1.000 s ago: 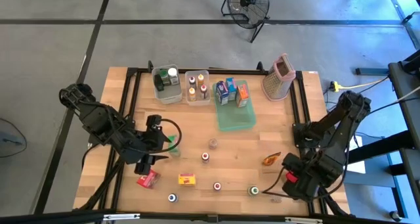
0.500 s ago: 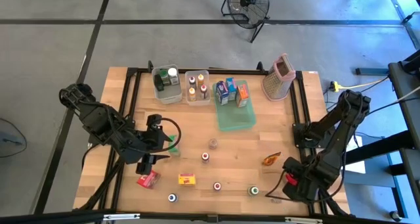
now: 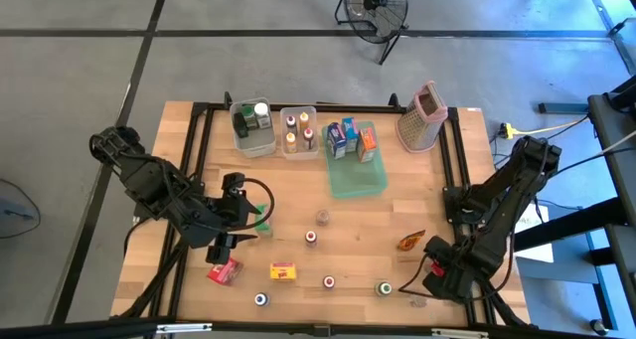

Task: Pick & Place Kitchen Items
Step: Put the red spice can into the gray bin

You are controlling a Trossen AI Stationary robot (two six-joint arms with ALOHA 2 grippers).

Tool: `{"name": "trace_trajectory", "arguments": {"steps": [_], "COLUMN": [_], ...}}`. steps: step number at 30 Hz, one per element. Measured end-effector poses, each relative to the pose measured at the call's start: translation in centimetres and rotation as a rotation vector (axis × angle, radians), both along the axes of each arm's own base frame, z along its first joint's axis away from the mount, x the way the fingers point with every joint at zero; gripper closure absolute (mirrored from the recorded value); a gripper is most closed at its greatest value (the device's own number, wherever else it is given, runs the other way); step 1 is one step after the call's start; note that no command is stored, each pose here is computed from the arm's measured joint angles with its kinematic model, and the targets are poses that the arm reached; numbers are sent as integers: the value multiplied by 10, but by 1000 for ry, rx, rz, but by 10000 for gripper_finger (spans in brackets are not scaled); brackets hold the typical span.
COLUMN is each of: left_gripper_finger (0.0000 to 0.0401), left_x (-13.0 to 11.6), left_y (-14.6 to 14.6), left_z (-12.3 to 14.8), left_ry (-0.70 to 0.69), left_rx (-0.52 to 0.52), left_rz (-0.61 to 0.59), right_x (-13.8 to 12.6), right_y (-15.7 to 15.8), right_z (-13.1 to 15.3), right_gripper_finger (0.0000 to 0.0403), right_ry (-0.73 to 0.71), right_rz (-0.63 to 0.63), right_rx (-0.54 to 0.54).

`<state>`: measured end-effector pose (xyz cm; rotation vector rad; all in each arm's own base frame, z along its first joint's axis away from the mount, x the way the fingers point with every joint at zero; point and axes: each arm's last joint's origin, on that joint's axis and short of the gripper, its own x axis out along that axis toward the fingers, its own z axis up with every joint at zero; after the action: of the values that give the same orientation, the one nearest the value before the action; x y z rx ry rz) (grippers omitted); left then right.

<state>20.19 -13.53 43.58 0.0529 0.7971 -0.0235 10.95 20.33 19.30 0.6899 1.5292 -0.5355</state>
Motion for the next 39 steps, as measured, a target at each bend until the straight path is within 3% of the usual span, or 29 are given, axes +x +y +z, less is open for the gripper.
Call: {"name": "trace_trajectory", "arguments": {"steps": [7, 13, 19, 26, 30, 35, 39], "left_gripper_finger": [166, 166, 166, 166, 166, 166, 166], "left_x": [0, 0, 0, 1, 1, 1, 1], "left_y": [1, 1, 1, 2, 2, 2, 2], "left_z": [0, 0, 0, 1, 1, 1, 1], "left_ry": [-16, -24, -23, -32, -33, -32, -34], "left_rx": [33, 45, 52, 82, 105, 117, 123], "left_rz": [12, 19, 14, 11, -8, -20, -19], "right_x": [-2, -4, -4, -4, -4, -2, 2], "right_y": [-2, -5, -4, -2, -2, 2, 9], "right_z": [-25, -29, -29, -29, -28, -13, 17], "right_gripper_finger": [27, 42, 97, 198, 199, 199, 199], "right_ry": [-16, 16, 13, 31, 52, 64, 68], "right_rz": [-1, -2, 2, 10, 8, 4, 3], "right_rx": [79, 74, 84, 113, 124, 102, 93]}}
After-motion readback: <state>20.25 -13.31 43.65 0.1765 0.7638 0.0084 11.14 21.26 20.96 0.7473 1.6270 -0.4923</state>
